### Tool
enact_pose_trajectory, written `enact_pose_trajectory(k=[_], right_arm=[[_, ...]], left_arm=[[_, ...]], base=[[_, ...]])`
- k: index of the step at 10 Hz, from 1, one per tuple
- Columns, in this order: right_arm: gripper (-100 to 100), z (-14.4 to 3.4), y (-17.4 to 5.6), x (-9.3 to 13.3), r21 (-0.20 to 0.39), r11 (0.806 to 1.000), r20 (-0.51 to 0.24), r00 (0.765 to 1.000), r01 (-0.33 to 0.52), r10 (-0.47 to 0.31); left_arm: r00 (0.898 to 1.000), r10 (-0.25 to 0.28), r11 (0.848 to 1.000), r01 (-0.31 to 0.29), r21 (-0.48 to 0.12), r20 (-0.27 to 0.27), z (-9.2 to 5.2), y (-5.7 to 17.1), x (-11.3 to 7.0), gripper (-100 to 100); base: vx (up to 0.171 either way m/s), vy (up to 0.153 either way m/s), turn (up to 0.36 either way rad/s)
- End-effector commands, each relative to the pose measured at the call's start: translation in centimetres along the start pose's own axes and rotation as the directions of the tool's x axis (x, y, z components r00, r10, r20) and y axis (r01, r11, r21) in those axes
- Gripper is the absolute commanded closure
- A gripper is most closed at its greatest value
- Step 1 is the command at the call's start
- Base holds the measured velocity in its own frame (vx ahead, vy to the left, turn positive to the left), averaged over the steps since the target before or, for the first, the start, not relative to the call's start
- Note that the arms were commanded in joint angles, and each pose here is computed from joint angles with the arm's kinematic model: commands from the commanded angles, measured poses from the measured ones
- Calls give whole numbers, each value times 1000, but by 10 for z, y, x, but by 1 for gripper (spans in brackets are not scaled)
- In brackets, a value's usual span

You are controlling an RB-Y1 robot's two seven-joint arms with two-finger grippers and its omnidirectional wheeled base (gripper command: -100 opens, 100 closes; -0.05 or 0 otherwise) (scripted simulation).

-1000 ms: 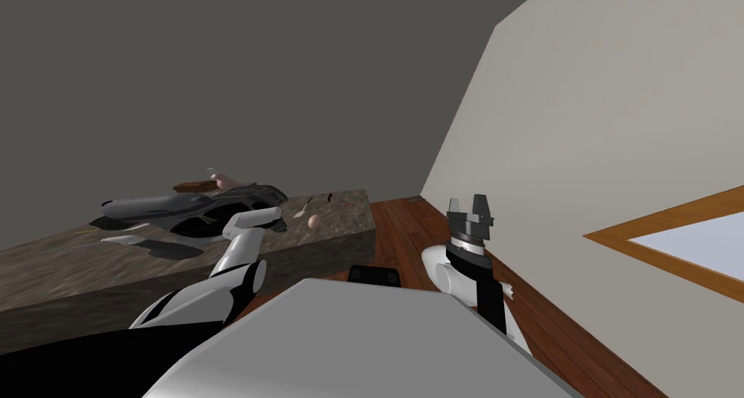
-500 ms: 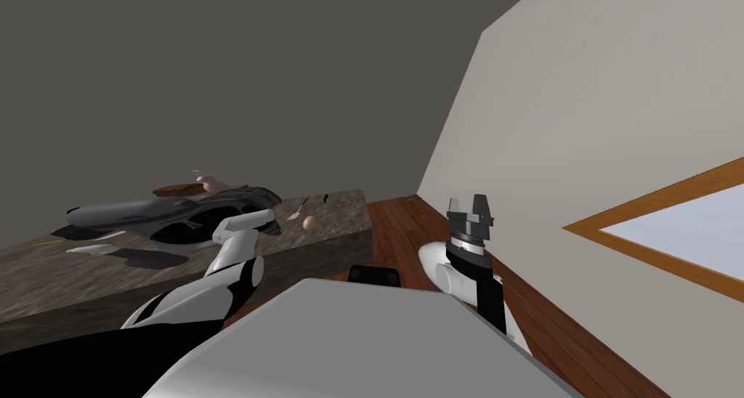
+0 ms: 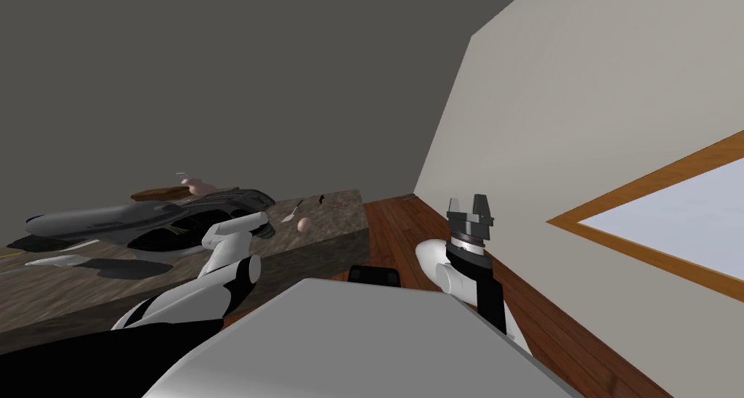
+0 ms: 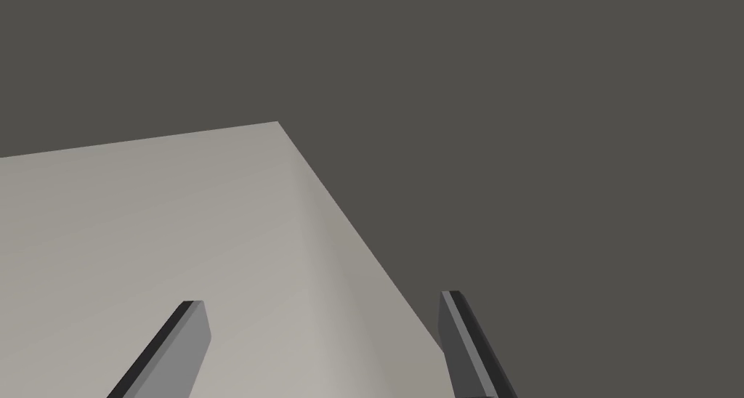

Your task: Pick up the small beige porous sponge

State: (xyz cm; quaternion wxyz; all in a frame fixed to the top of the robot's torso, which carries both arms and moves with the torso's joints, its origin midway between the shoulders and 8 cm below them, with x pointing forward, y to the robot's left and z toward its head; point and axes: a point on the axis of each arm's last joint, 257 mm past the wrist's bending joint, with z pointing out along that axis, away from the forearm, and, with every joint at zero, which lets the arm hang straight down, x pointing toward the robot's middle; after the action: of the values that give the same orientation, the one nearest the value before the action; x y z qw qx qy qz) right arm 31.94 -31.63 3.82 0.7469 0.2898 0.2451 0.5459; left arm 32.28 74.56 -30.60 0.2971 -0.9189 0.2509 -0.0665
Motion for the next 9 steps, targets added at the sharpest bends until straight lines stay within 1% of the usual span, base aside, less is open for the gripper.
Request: enact_pose_trajectory(k=[1,4,5,6,8,9], right_arm=[[0,0,0,0,0,1000,0,1000,0,0],[0,0,0,0,0,1000,0,1000,0,0],[0,0,0,0,0,1000,0,1000,0,0],[0,0,0,0,0,1000,0,1000,0,0],[0,0,0,0,0,1000,0,1000,0,0],[0,0,0,0,0,1000,0,1000,0,0]], left_arm=[[1000,0,1000,0,0,0,0,0,0,100],[1000,0,1000,0,1,0,0,-1,0,100],[1000,0,1000,0,1,0,0,-1,0,0],[1000,7,1000,-7,-3,-2,-4,1,9,100],[1000,26,1000,-26,-17,-5,-10,12,28,100],[1000,29,1000,-29,2,-12,-15,5,32,100]], base=[[0,0,0],[0,0,0],[0,0,0],[2,30,101],[11,59,150],[8,41,49]])
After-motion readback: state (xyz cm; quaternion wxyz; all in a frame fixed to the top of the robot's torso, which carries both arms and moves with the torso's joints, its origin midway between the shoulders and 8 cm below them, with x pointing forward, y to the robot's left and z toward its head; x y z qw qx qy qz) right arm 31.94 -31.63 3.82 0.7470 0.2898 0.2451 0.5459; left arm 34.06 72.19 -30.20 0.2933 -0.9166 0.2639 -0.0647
